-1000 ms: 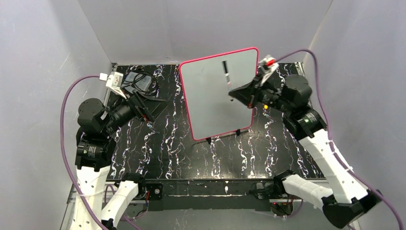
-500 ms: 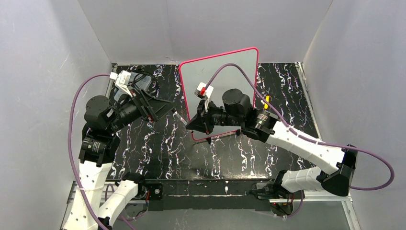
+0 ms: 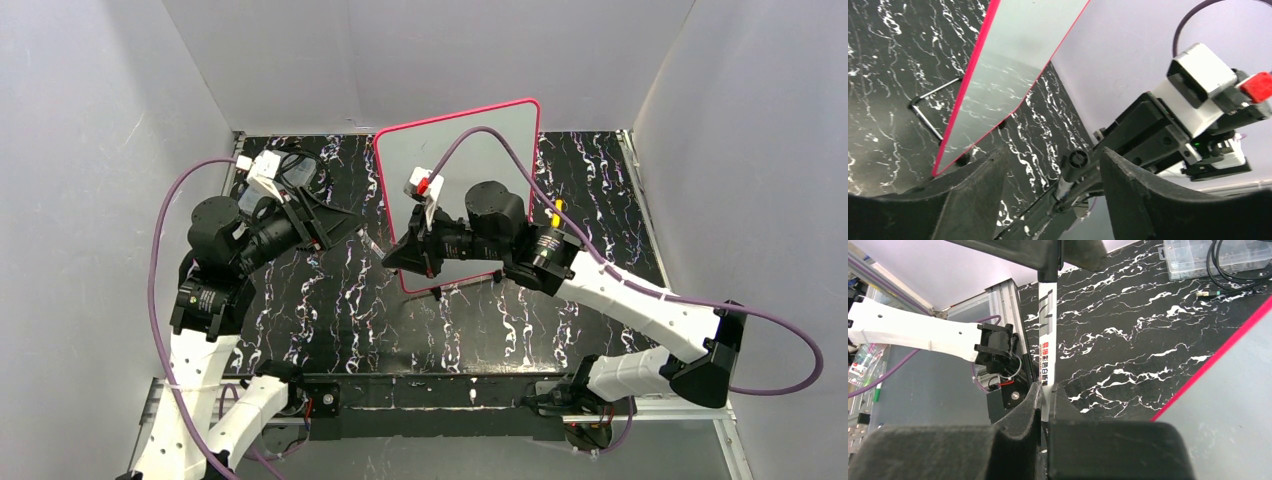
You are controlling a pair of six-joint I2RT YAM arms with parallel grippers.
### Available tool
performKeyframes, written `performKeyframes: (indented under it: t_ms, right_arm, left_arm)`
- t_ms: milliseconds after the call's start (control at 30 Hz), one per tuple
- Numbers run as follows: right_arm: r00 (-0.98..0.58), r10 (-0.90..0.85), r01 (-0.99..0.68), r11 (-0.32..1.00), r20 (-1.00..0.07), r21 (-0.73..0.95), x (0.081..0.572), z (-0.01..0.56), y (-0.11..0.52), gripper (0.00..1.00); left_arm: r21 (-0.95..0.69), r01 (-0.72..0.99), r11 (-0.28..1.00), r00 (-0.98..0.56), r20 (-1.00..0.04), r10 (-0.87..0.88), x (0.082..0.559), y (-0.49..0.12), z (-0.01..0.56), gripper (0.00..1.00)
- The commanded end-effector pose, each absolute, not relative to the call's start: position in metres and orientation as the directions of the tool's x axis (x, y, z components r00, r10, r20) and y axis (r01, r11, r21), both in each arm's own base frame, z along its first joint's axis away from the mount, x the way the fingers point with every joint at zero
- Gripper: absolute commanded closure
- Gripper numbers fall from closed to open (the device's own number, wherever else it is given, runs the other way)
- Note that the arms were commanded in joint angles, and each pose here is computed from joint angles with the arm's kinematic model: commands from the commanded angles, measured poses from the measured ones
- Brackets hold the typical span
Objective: Write a sentence on the whiteboard
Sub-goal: Open the whiteboard marker at the center of the board.
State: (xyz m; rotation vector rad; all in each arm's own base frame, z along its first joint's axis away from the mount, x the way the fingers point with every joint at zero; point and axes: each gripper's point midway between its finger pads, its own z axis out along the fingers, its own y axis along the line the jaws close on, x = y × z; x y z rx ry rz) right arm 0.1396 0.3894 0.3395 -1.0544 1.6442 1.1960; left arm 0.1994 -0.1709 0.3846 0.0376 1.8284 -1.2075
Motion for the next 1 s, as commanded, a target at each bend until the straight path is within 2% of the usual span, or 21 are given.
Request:
performKeyframes:
  t_ms: [0,67,133,233,300,367,433,500,567,700,967]
  right_arm:
    - [-0.273,-0.125,-0.958,0.126,-0.954,0.258,0.129,0.364,0.397,0.99]
    - [-0.279,-0.144,-0.957,0.123,-0.95,0.262,0.127,0.36,0.397,0.99]
    - [-0.28,-0.15,-0.956,0.13,-0.948,0.262,0.127,0.358,0.395,0.99]
    - [-0.283,-0.131,-0.951,0.164,-0.95,0.261,0.132,0.357,0.392,0.99]
    - [-0.285,-0.092,-0.948,0.174,-0.954,0.267,0.133,0.361,0.391,0.97]
    - [-0.294,-0.031,-0.944,0.166,-0.955,0.285,0.133,0.367,0.391,0.69]
    - [-0.298,0.024,-0.944,0.139,-0.954,0.298,0.13,0.375,0.393,0.47]
    - [-0.306,0.053,-0.943,0.119,-0.951,0.31,0.129,0.377,0.396,0.35]
    - [-0.314,0.075,-0.942,0.097,-0.946,0.32,0.128,0.379,0.401,0.3]
    - [-0.334,0.091,-0.938,0.069,-0.938,0.341,0.129,0.377,0.413,0.28]
    - [-0.381,0.058,-0.923,0.025,-0.923,0.383,0.119,0.362,0.426,0.6]
  left_arm:
    - [-0.706,0.459,0.539,-0.572,-0.699,-0.429,0.201,-0.169,0.379,0.41]
    - [-0.714,0.449,0.537,-0.578,-0.69,-0.435,0.202,-0.169,0.376,0.56]
    - [-0.721,0.446,0.53,-0.586,-0.683,-0.436,0.202,-0.17,0.375,0.77]
    - [-0.731,0.437,0.523,-0.593,-0.672,-0.443,0.201,-0.17,0.374,1.0]
    - [-0.739,0.431,0.518,-0.595,-0.664,-0.452,0.199,-0.17,0.373,1.0]
    - [-0.753,0.419,0.508,-0.603,-0.649,-0.464,0.198,-0.17,0.372,1.0]
    - [-0.775,0.402,0.487,-0.617,-0.622,-0.482,0.197,-0.171,0.37,1.0]
    - [-0.797,0.386,0.465,-0.626,-0.596,-0.502,0.196,-0.172,0.368,1.0]
    - [-0.811,0.382,0.442,-0.628,-0.579,-0.52,0.196,-0.173,0.369,1.0]
    - [-0.83,0.371,0.417,-0.634,-0.554,-0.539,0.195,-0.174,0.369,1.0]
    - [-0.856,0.357,0.374,-0.624,-0.516,-0.586,0.199,-0.173,0.371,1.0]
